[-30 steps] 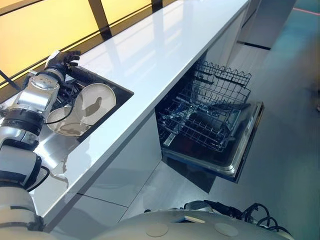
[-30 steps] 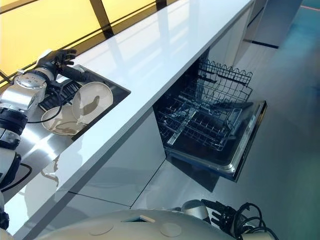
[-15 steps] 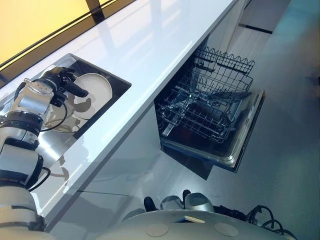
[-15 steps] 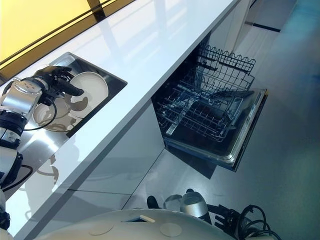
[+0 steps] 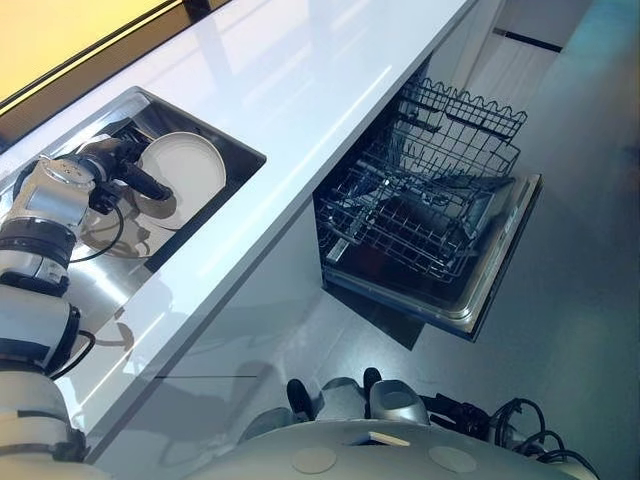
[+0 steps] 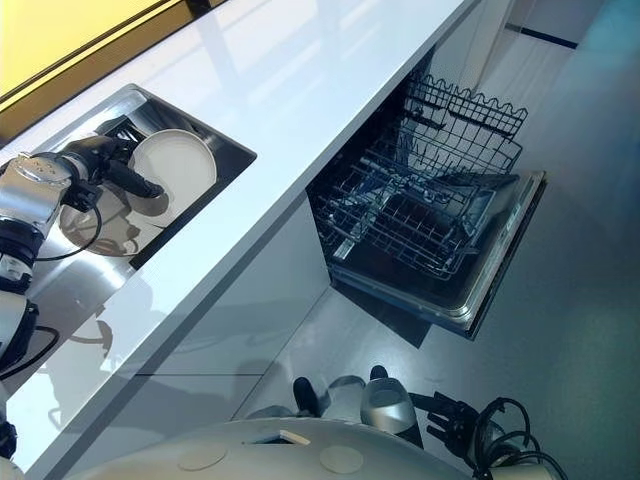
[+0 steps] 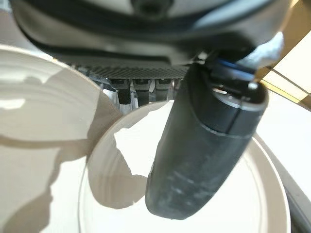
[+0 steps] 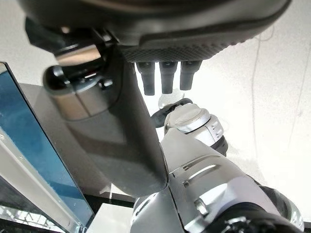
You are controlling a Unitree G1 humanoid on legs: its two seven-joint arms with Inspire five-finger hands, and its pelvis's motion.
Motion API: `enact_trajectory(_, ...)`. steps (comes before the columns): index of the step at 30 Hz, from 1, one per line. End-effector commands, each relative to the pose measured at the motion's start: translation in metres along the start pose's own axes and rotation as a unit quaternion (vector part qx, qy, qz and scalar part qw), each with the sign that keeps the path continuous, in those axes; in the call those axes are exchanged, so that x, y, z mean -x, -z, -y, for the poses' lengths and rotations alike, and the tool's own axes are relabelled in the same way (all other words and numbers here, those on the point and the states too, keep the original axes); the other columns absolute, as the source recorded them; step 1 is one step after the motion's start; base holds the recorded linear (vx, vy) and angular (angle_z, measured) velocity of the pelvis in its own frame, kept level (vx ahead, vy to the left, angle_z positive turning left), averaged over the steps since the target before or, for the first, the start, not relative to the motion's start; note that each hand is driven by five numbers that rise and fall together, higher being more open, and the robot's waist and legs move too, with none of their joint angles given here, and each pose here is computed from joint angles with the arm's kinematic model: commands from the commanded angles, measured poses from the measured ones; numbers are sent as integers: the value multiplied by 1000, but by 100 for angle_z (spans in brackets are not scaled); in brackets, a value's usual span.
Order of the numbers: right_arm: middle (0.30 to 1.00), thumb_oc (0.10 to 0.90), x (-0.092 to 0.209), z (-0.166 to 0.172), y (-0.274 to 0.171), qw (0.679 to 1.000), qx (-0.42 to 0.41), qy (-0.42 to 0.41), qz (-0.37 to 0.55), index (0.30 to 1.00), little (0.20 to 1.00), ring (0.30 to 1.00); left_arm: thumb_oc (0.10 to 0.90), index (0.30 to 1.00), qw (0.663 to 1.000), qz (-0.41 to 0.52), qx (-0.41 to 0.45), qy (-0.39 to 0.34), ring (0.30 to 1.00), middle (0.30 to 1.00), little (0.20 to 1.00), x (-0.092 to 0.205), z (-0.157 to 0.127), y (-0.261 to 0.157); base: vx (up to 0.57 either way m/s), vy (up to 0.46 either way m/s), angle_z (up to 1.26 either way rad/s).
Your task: Pick up plates and place into dishwasher.
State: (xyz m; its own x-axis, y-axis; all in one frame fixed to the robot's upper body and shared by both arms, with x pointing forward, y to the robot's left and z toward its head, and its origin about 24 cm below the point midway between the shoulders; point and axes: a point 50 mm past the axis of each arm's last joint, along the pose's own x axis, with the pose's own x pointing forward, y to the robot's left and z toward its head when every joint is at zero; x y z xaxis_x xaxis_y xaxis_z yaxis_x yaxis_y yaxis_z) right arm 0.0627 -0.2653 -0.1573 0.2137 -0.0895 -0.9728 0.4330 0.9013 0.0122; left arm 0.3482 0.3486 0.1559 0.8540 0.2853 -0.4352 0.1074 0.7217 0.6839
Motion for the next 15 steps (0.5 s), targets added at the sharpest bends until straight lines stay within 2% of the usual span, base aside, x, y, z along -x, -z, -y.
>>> enact_trajectory(1,900,800,5,18,3,999,48,21,-12,900,900,900,800,900,993,60,66,-82,900,900,900,23,-61,-30,33,-7,-1)
enact_trajectory(4,900,800,4,17,6,998,53,21,-14,900,900,900,800,900,991,66,98,-61,900,900,900,20,-54,-26,10,-2,0)
enact_trajectory(5,900,800,4,17,6,998,53,22,-15,900,900,900,679,796,989,74,119,-43,796,796,779,18,-50,-25,0,0,0)
enact_trajectory(6,900,800,4,17,7,998,54,22,-15,900,900,900,314,484,988,81,131,-31,484,484,414,17,-46,-25,0,0,0)
enact_trajectory(7,900,800,4,18,7,998,55,23,-16,900,900,900,100,300,986,90,138,-19,300,300,200,16,-43,-25,0,0,0)
enact_trajectory(15,900,800,4,17,8,999,45,13,-9,900,900,900,114,312,967,203,153,-11,312,312,214,23,-39,-51,8,-26,-2)
